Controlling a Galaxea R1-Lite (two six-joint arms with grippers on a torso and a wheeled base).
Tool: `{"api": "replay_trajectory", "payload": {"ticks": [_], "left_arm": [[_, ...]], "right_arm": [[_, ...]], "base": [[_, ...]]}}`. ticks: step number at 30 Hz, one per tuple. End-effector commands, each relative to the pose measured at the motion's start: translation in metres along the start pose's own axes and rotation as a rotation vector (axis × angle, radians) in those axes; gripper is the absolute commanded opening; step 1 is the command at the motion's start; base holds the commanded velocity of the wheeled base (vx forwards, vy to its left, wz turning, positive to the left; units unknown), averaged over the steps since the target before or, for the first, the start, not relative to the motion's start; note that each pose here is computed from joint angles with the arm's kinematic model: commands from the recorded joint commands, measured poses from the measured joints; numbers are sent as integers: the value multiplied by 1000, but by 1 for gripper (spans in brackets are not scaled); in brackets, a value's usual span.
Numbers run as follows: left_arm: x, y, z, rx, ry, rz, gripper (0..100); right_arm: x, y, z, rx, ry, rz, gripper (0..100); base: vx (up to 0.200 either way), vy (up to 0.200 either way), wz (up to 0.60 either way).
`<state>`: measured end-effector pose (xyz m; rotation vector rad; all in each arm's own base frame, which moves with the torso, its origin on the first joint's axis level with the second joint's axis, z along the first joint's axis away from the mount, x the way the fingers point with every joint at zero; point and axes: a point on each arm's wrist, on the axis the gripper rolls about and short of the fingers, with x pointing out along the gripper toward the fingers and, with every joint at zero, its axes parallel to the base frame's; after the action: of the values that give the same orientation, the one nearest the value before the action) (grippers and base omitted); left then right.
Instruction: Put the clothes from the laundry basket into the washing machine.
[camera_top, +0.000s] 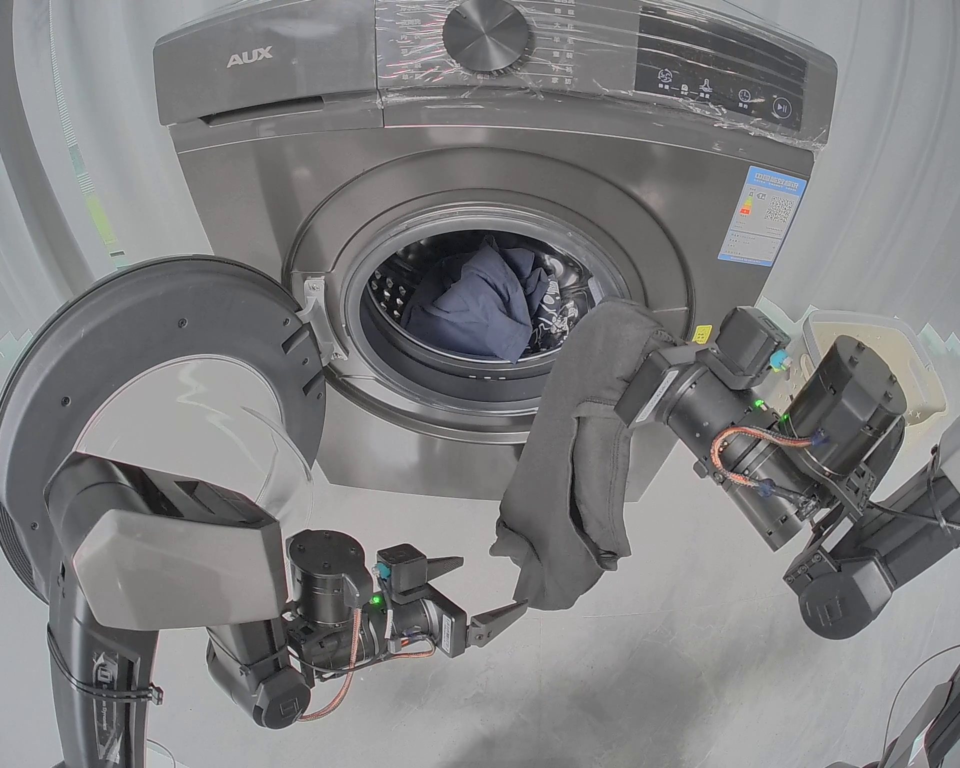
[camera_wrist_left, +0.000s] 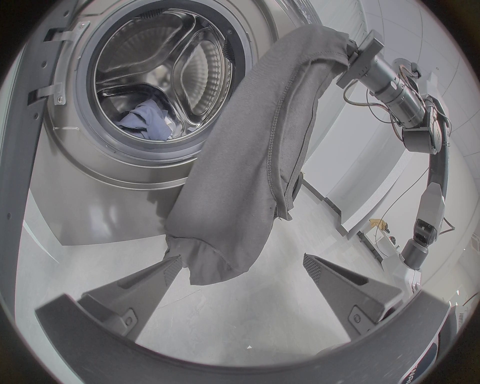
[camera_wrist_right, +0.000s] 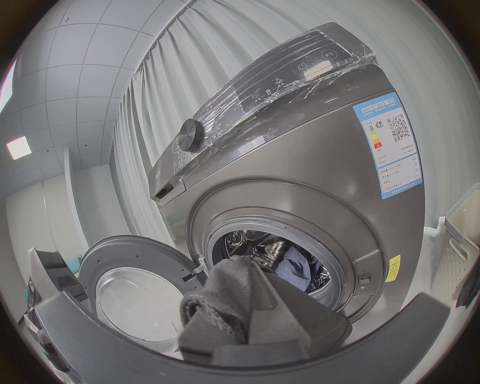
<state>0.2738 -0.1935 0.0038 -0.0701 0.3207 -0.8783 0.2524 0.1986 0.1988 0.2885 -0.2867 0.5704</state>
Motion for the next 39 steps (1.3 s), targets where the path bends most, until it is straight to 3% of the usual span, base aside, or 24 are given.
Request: {"api": "replay_trajectory", "payload": {"ticks": [1, 11, 19, 24, 32, 39], "left_arm": [[2, -1, -3, 1, 5, -3, 100], [6, -3, -1, 12, -8, -11, 100], [6, -3, -2, 12, -5, -9, 100], [14, -4, -5, 19, -10, -12, 100], [32, 8, -12, 25, -27, 43, 100], [54, 17, -13, 32, -83, 107, 100]], "right_arm": [[5, 2, -2, 3, -6, -3, 0], [38, 3, -32, 3, 16, -52, 0], [49, 11, -33, 7, 53, -44, 0], [61, 14, -31, 16, 29, -41, 0], [67, 32, -18, 81, -32, -23, 0], [65, 39, -18, 95, -37, -6, 0]], "base": [[0, 0, 0], [0, 0, 0], [0, 0, 0], [0, 0, 0], [0, 0, 0], [0, 0, 0]]}}
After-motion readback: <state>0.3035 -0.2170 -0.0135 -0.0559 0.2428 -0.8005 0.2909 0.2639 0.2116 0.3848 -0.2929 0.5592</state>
